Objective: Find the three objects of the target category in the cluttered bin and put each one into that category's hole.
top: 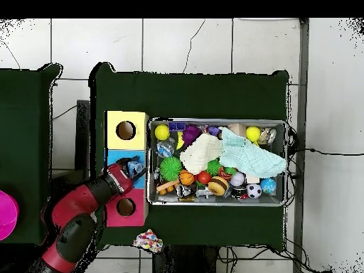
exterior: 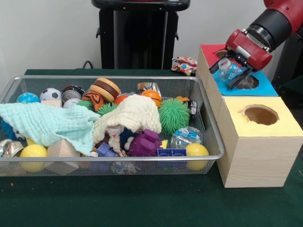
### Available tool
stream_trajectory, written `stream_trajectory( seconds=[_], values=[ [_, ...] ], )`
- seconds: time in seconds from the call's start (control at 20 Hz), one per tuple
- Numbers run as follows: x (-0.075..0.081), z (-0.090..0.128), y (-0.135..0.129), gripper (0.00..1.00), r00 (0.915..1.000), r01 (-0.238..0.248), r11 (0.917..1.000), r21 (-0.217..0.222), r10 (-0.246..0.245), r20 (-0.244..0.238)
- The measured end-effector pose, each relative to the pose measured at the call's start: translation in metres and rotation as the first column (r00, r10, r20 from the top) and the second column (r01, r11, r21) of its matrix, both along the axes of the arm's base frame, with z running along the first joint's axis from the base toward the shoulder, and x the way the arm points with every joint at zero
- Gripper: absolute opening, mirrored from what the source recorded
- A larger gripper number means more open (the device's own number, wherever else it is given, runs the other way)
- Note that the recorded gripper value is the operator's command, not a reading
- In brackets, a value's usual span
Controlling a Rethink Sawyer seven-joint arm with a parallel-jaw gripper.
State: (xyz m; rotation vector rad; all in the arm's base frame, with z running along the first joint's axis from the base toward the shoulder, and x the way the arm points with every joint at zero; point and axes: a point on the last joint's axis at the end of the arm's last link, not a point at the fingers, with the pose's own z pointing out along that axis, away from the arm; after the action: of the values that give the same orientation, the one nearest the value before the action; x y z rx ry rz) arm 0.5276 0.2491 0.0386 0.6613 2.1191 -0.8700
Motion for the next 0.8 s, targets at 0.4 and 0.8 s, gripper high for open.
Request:
stream_trajectory(
  seconds=[0.4,0.8],
  values=[
    [-0.0004,-0.0032,0.0090,1.00,0.9960,0.075,0.9959,0.050,-0.077,0.044],
    [0.0022,-0.0004,0.0095,1.00,0.9808,0.162,0.9740,0.158,-0.177,0.083]
  ],
)
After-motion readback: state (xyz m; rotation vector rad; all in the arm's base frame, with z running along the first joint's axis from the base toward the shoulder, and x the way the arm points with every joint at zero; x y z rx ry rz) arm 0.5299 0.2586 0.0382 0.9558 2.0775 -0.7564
